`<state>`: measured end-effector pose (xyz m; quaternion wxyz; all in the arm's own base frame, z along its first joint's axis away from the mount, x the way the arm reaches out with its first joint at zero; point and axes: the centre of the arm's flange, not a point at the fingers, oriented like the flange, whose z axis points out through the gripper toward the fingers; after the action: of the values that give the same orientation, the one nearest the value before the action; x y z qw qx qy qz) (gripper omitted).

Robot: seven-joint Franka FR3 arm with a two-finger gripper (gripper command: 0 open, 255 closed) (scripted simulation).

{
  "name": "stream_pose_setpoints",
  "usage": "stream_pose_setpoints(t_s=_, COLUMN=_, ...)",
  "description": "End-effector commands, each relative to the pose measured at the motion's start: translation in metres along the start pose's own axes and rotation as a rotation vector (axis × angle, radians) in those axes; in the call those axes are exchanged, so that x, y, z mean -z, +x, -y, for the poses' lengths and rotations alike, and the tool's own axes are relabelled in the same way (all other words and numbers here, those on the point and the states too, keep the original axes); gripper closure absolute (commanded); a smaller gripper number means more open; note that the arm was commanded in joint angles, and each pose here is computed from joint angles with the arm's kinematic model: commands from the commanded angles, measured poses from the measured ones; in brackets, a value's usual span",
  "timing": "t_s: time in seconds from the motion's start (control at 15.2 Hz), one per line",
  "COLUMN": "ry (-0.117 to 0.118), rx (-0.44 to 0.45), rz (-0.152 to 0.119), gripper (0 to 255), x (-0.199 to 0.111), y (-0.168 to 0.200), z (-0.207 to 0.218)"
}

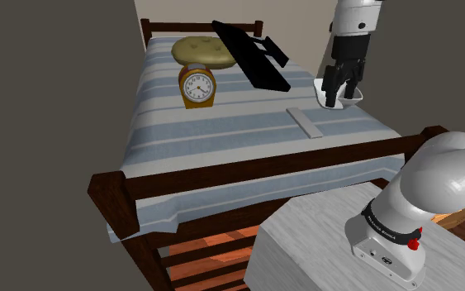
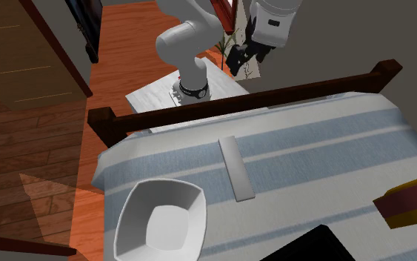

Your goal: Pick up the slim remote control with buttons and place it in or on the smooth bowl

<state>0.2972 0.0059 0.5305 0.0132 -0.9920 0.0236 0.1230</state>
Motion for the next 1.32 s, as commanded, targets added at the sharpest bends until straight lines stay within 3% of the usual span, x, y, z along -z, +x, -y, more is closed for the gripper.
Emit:
stream_pose_setpoints(t_s=0.0, ry=0.000, rx=0.000, rz=0.000, gripper=0, x=0.000, y=0.000, z=0.000)
stream_pose_setpoints(t_s=1.25, ry=-0.013, rx=-0.190, rz=-0.238, gripper=0, x=-0.115, y=0.146, z=-0.126)
